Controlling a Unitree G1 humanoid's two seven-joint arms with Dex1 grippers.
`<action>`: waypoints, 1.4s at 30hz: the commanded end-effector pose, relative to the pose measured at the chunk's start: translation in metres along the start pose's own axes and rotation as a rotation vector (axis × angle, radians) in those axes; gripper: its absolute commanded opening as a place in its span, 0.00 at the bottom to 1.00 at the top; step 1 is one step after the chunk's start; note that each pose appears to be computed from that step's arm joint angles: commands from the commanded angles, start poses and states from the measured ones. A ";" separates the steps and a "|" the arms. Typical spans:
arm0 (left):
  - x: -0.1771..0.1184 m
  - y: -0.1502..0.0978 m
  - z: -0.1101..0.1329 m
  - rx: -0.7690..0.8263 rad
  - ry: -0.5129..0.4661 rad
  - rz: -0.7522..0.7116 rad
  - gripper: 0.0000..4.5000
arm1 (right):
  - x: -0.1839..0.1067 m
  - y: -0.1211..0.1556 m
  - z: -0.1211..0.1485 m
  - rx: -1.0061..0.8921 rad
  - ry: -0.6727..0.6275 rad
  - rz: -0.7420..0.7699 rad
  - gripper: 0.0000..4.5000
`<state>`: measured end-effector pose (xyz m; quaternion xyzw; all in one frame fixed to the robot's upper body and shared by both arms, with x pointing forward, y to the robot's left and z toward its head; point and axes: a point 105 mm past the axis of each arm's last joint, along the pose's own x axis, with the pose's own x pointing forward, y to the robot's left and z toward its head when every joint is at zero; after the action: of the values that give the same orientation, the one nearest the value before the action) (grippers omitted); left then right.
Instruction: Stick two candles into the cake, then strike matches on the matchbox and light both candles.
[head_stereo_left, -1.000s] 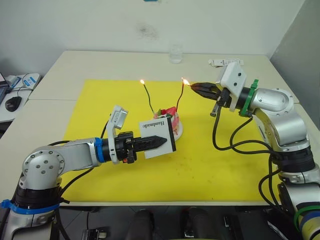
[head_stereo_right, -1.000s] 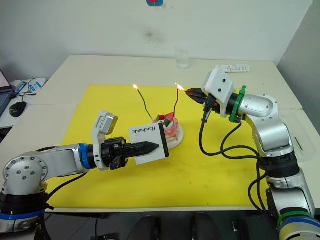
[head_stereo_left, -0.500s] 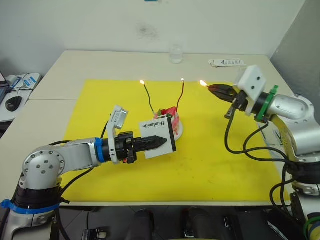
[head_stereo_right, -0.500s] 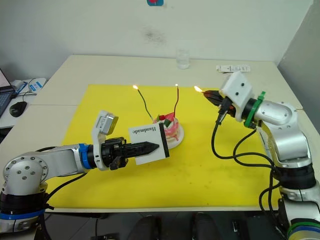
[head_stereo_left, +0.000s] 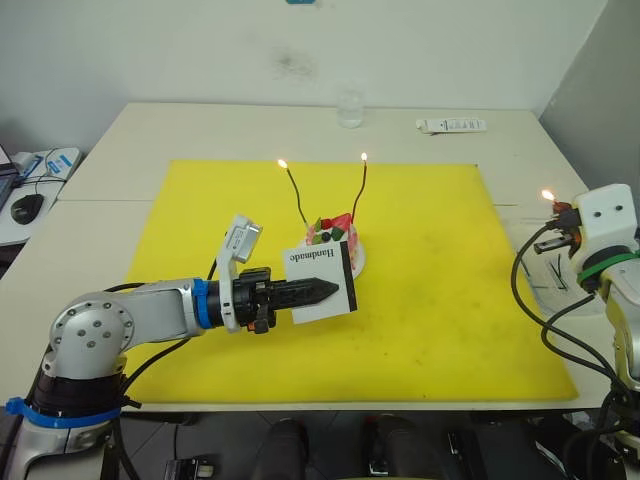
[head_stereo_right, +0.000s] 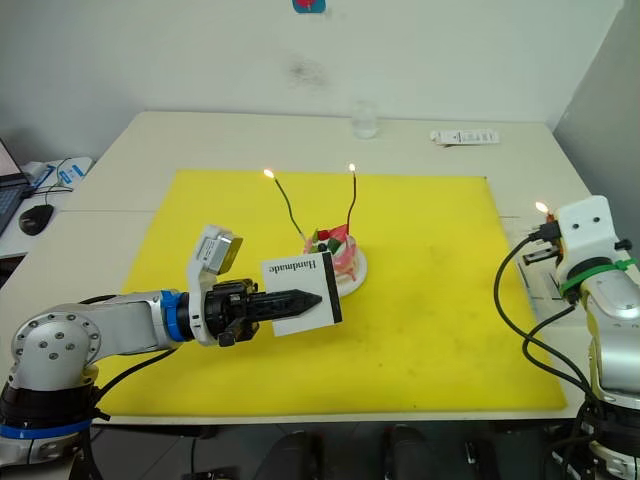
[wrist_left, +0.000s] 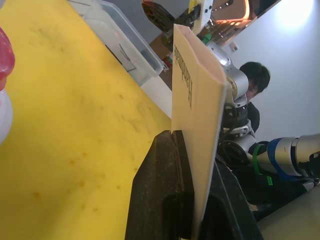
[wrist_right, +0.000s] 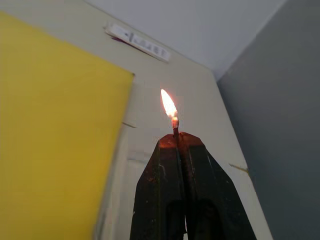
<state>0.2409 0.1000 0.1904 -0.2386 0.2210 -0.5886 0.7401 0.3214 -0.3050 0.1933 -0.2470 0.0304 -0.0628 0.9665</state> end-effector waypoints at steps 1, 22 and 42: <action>0.000 -0.009 0.003 0.034 0.005 -0.034 0.00 | -0.005 -0.023 -0.014 0.018 0.064 -0.111 0.01; -0.002 -0.011 0.002 0.029 -0.002 -0.017 0.00 | 0.003 -0.026 -0.019 0.010 0.064 -0.117 1.00; 0.014 0.014 -0.048 -0.173 0.074 0.136 0.00 | -0.118 0.146 0.096 -0.155 -0.367 1.514 1.00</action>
<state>0.2225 0.0883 0.1411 -0.2510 0.3175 -0.5292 0.7458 0.2372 -0.1224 0.2047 -0.2201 0.0493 0.6335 0.7402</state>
